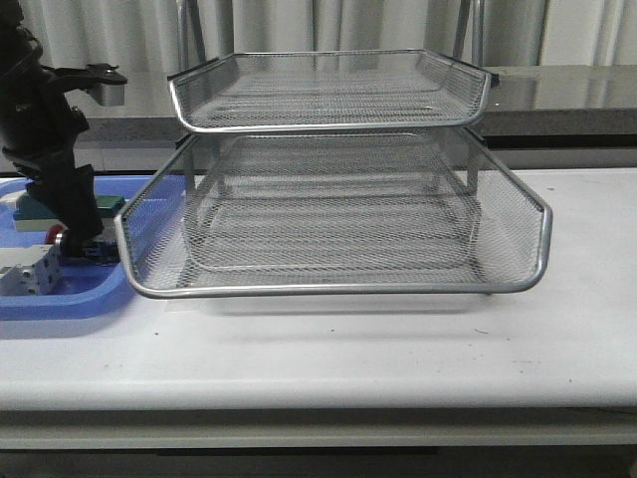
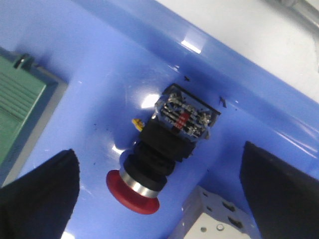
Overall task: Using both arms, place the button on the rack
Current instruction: 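Lower the left gripper and grasp the red-capped push button, lift it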
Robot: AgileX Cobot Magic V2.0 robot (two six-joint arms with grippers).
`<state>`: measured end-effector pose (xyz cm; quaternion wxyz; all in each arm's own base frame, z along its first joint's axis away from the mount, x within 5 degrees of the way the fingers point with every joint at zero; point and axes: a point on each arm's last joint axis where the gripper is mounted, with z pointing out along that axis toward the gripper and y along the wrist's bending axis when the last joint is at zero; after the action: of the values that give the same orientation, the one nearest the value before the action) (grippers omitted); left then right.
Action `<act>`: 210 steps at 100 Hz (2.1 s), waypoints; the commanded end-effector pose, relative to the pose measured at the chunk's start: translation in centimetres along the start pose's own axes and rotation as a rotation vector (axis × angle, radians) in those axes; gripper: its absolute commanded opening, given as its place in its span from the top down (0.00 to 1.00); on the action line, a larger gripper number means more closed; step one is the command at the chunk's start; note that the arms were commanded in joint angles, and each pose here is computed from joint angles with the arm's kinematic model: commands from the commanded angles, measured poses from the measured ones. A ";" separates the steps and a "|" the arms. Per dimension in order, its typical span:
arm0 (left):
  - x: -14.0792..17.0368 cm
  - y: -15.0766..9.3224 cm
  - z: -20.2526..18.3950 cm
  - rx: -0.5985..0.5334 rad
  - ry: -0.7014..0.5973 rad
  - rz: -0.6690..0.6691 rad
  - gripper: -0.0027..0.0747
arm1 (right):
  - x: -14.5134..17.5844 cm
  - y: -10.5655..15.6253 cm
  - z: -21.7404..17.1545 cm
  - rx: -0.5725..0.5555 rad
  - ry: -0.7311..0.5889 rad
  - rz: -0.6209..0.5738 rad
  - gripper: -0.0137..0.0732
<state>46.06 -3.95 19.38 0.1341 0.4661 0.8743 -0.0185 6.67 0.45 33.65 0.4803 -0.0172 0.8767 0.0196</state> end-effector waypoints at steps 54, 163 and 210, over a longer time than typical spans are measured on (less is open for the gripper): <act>-1.6 0.3 -2.3 -0.066 -0.114 0.047 0.16 | -1.3 -0.1 -0.6 0.013 -0.086 -0.005 0.92; -1.4 0.6 0.7 -0.028 -0.105 0.025 0.76 | -1.3 -0.1 -0.6 0.013 -0.086 -0.005 0.92; -3.4 1.3 -6.2 -0.003 -0.110 0.024 0.82 | -1.3 -0.1 -0.6 0.013 -0.086 -0.005 0.92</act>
<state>48.38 -4.67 20.99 0.1458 0.4857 0.8606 -0.0466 6.66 0.45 33.64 0.4800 -0.0172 0.8769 0.0196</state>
